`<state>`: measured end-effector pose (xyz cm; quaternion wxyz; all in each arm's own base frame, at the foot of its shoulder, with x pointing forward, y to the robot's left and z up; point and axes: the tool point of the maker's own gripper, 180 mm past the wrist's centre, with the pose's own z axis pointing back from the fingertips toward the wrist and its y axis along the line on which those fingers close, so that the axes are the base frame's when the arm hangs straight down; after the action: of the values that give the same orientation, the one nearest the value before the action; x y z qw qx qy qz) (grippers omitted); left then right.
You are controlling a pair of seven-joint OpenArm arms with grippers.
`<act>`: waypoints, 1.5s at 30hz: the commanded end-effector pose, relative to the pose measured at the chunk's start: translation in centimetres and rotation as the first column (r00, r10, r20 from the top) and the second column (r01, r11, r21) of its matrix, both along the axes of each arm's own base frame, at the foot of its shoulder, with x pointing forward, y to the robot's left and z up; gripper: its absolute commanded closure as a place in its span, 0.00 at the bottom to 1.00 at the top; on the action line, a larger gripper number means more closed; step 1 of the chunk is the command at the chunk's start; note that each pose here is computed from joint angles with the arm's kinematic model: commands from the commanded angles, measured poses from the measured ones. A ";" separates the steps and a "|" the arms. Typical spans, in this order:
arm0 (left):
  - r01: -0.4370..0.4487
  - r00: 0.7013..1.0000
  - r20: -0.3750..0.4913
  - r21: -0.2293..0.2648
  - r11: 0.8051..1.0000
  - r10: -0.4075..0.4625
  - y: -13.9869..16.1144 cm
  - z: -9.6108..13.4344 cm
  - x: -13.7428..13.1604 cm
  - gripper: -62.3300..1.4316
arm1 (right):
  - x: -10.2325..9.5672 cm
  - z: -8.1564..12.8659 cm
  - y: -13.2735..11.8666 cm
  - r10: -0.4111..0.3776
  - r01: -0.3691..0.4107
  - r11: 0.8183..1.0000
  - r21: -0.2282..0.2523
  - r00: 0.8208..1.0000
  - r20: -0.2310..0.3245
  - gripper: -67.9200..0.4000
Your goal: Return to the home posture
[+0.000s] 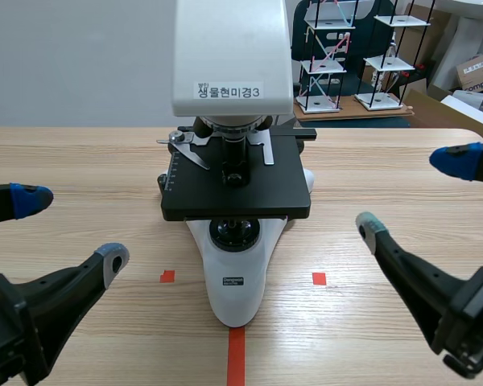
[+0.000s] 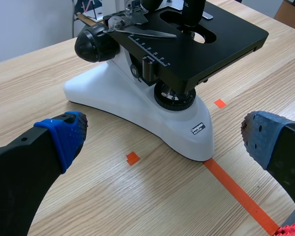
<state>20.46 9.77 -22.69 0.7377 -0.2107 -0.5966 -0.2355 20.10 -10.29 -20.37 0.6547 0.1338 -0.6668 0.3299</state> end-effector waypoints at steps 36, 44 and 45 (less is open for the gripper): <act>0.009 1.000 0.015 -0.014 1.000 -0.009 -0.3 0.6 0.0 0.00 | -0.2 1.8 0.6 -0.030 0.024 0.998 0.066 0.995 0.097 0.06; 0.009 1.000 0.015 -0.015 1.000 -0.009 -0.3 0.6 0.0 0.00 | -0.2 1.8 0.6 -0.030 0.024 0.998 0.066 0.995 0.097 0.06; 0.010 1.000 0.015 -0.015 1.000 -0.010 -0.3 0.6 0.0 0.00 | -0.2 1.8 0.6 -0.030 0.024 0.998 0.066 0.995 0.097 0.06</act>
<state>20.42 9.75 -22.78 0.7390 -0.2109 -0.5945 -0.2365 19.92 -9.86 -19.39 0.6317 0.1240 -0.7005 0.3079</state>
